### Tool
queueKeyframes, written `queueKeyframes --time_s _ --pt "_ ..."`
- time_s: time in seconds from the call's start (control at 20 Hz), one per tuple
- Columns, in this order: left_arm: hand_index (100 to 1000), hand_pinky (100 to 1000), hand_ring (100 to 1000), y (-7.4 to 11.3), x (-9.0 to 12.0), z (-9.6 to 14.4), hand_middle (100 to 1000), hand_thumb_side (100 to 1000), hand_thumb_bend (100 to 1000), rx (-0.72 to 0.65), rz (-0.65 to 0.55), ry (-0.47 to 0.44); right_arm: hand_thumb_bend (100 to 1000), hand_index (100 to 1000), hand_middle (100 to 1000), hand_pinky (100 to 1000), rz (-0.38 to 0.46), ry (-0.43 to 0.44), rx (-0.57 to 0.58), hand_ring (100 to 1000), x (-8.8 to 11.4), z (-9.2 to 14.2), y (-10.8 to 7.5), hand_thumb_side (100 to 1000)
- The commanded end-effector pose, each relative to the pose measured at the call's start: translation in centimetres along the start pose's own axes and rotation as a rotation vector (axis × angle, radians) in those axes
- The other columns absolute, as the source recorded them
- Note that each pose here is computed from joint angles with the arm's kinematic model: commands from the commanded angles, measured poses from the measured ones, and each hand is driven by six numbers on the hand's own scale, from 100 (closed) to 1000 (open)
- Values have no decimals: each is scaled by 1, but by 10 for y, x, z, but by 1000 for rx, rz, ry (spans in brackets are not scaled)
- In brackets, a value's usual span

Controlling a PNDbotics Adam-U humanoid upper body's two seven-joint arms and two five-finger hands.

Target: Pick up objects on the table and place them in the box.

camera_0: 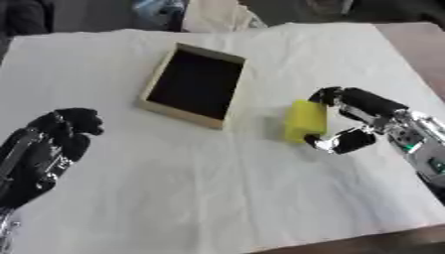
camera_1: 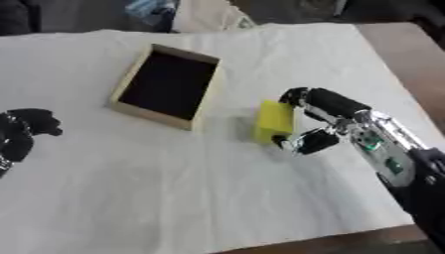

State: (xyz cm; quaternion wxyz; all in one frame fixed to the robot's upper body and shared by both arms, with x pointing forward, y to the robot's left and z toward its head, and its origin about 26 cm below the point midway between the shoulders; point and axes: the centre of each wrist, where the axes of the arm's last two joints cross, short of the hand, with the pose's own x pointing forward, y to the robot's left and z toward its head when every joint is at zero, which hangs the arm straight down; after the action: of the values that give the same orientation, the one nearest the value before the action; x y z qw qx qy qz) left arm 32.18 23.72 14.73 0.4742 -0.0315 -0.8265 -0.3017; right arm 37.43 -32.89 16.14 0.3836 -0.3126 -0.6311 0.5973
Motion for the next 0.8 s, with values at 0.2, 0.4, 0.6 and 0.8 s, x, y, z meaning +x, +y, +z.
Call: queueKeyframes --time_s 0.2,0.4,0.6,0.8 --pt "788 865 699 4 3 -1 661 685 491 -9 -21 -8 202 582 788 741 33 -97 -121 748 20 11 -59 505" --pt "788 865 699 4 4 -1 660 685 491 -16 -23 -9 211 584 789 743 52 -175 -173 748 40 16 -92 494" --pt "788 865 699 2 5 -3 661 685 491 -32 -22 -17 225 590 791 746 75 -217 -205 750 51 16 -117 485" --pt "788 865 699 0 7 -7 661 685 490 -56 -21 -30 226 597 794 749 83 -226 -199 752 51 9 -130 497"
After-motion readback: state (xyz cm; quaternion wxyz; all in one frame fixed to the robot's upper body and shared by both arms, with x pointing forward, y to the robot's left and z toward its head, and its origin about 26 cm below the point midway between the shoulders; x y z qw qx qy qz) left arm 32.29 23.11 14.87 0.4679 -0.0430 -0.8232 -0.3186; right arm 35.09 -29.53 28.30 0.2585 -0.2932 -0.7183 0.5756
